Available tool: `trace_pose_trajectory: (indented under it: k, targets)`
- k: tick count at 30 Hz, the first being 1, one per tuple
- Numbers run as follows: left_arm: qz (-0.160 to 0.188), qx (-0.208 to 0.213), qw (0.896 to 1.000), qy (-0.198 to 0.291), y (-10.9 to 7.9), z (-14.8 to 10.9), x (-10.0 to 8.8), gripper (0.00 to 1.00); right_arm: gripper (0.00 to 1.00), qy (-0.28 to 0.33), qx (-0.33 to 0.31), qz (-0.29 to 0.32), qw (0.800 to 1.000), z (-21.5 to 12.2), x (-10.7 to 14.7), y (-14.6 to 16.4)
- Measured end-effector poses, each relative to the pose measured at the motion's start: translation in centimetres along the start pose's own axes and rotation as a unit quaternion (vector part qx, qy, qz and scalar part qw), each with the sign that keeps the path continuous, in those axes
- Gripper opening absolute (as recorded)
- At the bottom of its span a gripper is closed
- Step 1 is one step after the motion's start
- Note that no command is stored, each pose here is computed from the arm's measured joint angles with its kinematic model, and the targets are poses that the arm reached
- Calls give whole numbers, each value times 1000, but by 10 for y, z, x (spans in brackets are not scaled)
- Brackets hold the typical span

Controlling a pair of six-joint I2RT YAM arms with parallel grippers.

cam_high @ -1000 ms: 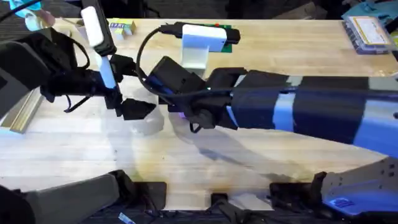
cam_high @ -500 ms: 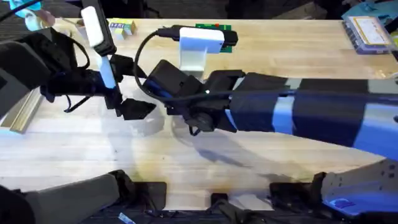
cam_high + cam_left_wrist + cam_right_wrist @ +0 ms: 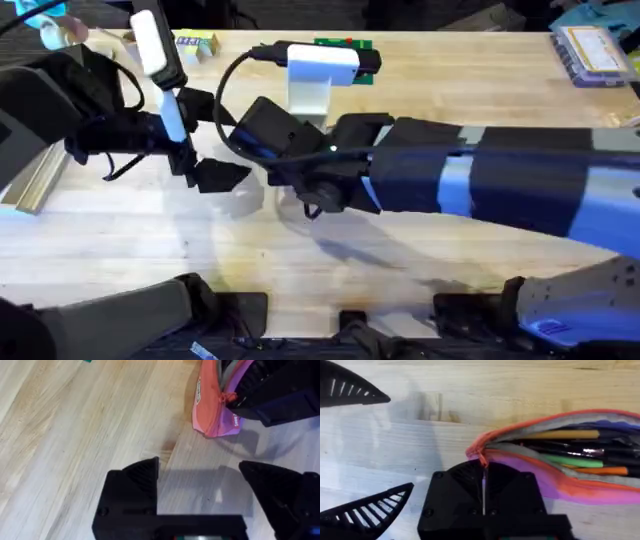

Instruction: Unzip the bag, pick up the pens from the table one at a time and place them inside, then zip the bag closed.

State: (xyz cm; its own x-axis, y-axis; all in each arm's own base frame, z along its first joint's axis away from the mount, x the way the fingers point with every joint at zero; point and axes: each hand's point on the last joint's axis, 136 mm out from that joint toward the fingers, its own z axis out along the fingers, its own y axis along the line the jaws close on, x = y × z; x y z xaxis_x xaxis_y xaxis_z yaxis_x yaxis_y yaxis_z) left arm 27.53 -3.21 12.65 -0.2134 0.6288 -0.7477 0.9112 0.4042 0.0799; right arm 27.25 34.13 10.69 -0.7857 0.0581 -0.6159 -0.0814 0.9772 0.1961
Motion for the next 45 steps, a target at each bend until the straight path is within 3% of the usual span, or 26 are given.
trace_pose_trajectory:
  k: [5,14,25,34,45]
  targets:
    - [0,0,1000,0,0,0,0,993,31,-2,-8,-16,1000,-7,-4,1]
    - [-1,1,1000,-5,0,0,-2,993,31,-4,-46,-27,999,-50,-21,2]
    - [2,14,996,-87,-5,0,-32,994,31,8,-47,-33,998,-51,-17,0]
    - [13,73,992,-100,-28,20,-49,993,31,5,-38,-19,999,-46,-27,-10]
    - [-37,171,980,-91,-49,63,-34,994,31,8,-39,-17,999,-45,-27,-10]
